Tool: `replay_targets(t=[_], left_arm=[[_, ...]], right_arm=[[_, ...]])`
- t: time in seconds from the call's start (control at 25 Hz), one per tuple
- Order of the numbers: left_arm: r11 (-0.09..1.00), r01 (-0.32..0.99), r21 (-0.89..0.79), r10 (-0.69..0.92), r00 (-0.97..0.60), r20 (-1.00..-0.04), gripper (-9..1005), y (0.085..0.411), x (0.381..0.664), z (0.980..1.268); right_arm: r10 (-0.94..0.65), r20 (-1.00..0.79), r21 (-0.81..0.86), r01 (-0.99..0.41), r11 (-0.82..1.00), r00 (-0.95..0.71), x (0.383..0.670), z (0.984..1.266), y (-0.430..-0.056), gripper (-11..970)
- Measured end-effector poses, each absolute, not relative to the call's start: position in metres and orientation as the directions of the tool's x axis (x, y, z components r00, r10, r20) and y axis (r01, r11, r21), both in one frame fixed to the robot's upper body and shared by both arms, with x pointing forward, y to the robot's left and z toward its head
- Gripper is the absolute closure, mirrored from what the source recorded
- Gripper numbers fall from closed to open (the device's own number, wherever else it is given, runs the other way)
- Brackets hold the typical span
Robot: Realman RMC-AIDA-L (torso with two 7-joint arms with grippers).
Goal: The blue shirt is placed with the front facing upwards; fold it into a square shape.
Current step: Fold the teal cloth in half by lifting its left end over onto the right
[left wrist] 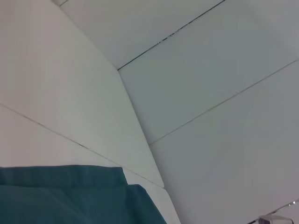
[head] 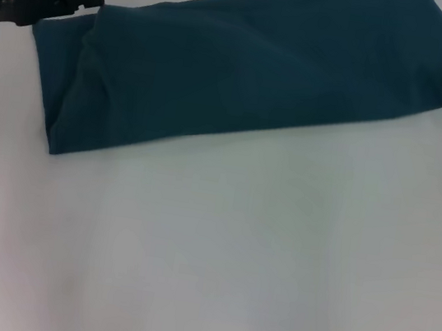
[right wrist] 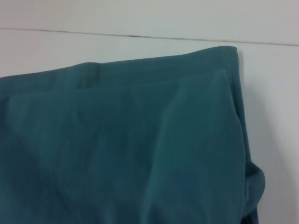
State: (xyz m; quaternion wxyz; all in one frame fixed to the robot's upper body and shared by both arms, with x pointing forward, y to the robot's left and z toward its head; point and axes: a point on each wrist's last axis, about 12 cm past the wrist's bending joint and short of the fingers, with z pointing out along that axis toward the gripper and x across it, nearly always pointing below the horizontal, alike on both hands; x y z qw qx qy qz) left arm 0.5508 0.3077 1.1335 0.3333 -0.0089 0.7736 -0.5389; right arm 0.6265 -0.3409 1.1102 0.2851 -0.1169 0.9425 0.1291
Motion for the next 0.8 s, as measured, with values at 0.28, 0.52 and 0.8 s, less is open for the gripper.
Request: replay_targets(t=[0.28,0.52,0.8], left_arm=[[0.418,0.347,-0.839,-0.372,-0.778,-0.507,292,0.307,0.552,1.134],[0.420,0.347,-0.839,-0.373,-0.777,-0.508,292,0.308,0.552,1.134],[0.424,0.346,-0.837,-0.374,-0.775,-0.510,292,0.309,0.552,1.135]], right_arm=[[-0.151,-0.546,0.166,-0.284,0.944,-0.824,0.625,1.110,-0.343,798],[-0.147,-0.513,0.204,-0.286,0.936,-0.846,0.621,1.116,-0.344,900],[-0.134,-0.447,0.256,-0.271,0.928,-0.884,0.611,1.122,-0.345,928]])
